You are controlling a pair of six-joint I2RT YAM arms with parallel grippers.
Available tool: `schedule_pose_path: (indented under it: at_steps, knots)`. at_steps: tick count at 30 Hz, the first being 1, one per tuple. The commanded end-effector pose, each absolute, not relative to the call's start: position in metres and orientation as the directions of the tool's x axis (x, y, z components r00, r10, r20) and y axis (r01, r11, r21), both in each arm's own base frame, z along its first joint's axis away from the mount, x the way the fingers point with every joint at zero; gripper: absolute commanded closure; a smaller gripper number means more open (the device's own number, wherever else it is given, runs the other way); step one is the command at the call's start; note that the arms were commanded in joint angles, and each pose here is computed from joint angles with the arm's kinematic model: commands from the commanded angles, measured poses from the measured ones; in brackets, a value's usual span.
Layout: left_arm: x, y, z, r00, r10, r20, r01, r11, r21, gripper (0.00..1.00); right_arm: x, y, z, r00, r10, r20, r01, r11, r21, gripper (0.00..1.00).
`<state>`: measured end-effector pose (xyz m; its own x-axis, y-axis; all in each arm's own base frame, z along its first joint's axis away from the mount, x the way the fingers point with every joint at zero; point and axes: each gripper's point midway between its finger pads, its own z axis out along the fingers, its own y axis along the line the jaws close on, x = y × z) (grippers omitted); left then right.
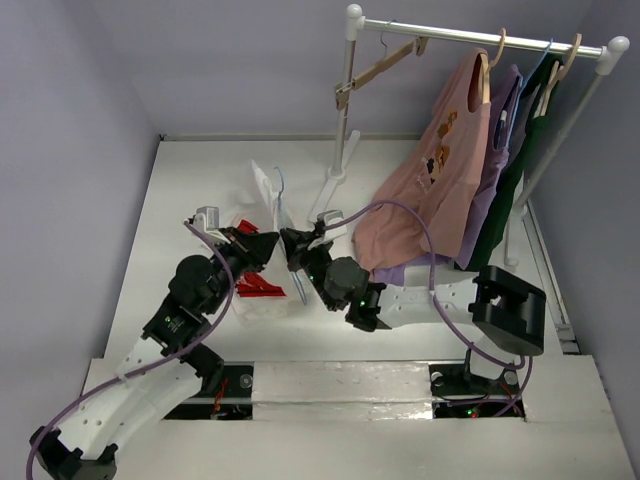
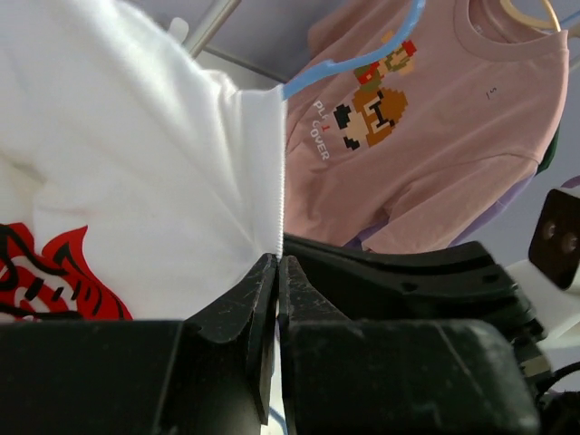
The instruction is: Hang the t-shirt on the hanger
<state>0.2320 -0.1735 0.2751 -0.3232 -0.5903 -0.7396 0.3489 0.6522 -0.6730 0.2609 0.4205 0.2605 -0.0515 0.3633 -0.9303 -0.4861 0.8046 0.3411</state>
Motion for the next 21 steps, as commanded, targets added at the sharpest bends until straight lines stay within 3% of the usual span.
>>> schedule_pose_path:
  at_steps: [1,8,10,11,14,21]
  knots:
    - [0.223,-0.165,0.288,-0.296,-0.615,-0.731,0.356,0.639,-0.682,1.00,0.257,0.413,0.322,0.036,0.531,-0.846,-0.550,0.718,0.427,1.00]
    - [0.224,-0.157,0.241,-0.345,-0.604,-0.718,0.250,0.678,-0.691,1.00,0.242,0.389,0.324,0.059,0.567,-0.821,-0.609,0.672,0.421,1.00]
    - [0.224,-0.161,0.243,-0.355,-0.601,-0.716,0.267,0.669,-0.693,0.95,0.239,0.383,0.318,0.054,0.576,-0.816,-0.615,0.663,0.427,1.00]
    - [0.224,-0.163,0.248,-0.349,-0.602,-0.718,0.283,0.662,-0.693,0.84,0.237,0.379,0.314,0.054,0.577,-0.815,-0.618,0.660,0.427,1.00]
    - [0.225,-0.167,0.260,-0.348,-0.591,-0.728,0.305,0.663,-0.684,0.69,0.235,0.378,0.313,0.054,0.574,-0.817,-0.627,0.656,0.420,1.00]
    - [0.223,-0.165,0.307,-0.287,-0.645,-0.708,0.359,0.613,-0.704,0.65,0.231,0.365,0.307,0.062,0.581,-0.812,-0.627,0.655,0.421,1.00]
